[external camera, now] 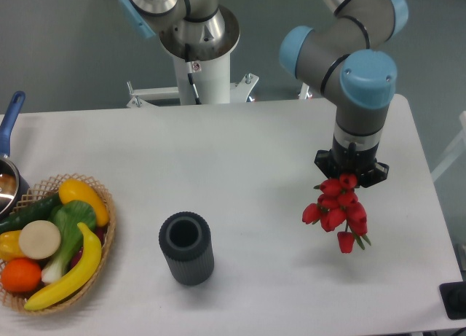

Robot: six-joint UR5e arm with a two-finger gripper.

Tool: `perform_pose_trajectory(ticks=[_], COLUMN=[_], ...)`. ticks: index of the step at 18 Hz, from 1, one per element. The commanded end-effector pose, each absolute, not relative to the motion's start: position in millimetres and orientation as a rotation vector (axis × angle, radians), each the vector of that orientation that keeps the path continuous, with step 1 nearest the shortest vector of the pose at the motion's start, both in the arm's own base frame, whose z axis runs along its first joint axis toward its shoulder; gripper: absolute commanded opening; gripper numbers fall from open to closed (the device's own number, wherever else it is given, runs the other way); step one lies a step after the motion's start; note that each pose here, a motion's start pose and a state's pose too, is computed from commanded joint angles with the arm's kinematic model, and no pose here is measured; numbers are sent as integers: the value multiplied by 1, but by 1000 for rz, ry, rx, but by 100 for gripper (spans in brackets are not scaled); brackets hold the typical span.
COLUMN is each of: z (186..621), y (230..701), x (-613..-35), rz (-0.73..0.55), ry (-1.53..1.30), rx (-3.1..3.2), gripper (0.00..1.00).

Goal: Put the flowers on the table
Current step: 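Lower the gripper holding the red tulips toward the table surface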

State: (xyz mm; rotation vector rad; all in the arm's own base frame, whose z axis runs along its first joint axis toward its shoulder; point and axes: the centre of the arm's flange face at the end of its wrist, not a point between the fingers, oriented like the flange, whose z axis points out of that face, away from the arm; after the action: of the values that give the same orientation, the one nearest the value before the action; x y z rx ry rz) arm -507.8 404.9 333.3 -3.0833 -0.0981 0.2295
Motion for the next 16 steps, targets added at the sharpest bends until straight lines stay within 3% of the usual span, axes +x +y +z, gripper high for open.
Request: perform_pose_trajectory(ticks=[11, 13, 16], z=[308, 296, 285], y=[417, 424, 429], x=[-488, -486, -483], rz=[162, 139, 113], ry=[-60, -45, -35], rx=[-3109, -3120, -3132], gripper=[18, 25, 47])
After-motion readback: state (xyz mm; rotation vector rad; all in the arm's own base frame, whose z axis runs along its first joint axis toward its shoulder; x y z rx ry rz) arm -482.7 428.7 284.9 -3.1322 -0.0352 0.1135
